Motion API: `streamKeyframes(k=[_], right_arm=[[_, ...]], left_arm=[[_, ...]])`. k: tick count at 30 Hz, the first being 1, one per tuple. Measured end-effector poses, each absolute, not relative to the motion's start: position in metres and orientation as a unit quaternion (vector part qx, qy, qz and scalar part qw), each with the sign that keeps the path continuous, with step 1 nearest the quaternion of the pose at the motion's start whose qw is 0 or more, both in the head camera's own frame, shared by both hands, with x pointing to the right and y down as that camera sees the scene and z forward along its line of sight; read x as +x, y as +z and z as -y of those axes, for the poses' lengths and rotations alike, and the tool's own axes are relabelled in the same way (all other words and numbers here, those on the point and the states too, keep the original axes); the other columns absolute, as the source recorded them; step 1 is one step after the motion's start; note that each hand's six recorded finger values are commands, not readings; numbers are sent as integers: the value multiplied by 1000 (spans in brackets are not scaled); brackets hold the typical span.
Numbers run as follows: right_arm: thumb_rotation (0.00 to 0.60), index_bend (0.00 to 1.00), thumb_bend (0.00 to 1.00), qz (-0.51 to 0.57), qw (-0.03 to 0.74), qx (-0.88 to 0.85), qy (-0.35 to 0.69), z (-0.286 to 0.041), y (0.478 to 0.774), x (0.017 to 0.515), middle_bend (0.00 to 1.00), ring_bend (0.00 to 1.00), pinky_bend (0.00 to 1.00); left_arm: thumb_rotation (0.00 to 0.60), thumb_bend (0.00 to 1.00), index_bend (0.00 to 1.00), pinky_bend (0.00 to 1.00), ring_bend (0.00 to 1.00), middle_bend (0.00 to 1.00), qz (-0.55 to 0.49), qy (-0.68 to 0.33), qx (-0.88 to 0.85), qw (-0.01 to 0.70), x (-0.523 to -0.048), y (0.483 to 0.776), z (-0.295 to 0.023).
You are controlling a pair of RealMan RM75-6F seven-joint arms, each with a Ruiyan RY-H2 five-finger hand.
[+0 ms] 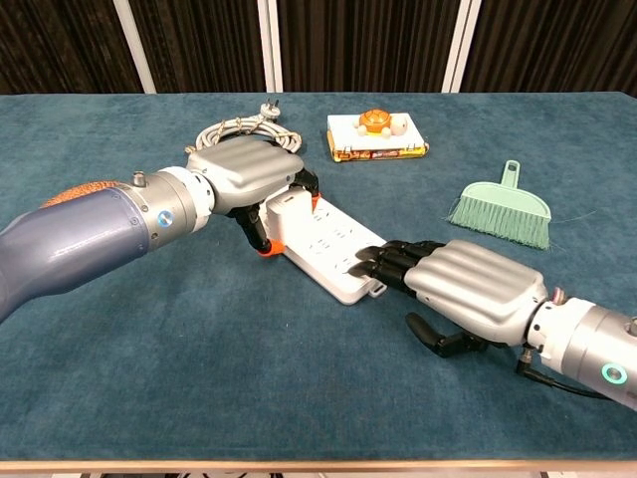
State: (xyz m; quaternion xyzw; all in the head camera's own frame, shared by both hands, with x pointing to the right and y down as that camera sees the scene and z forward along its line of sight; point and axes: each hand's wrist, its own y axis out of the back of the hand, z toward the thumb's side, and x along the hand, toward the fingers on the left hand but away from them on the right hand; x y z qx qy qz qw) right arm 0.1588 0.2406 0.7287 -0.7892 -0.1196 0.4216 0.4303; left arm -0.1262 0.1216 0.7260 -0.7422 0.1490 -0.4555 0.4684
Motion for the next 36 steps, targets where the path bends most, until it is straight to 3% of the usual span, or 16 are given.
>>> streamKeyframes(k=[15,36], right_arm=[[600,105,753,109,436,-789,420,-246,731,158,99,107,182],[600,116,753,102,437,-790,419,-252,732,157,108,114,188]], left_arm=[[600,466,538,141,196,552,-162,-444,-744,472,-128,722,-122],[600,494,550,142,208,570,-176,-426,-745,482,-120,712,-120]])
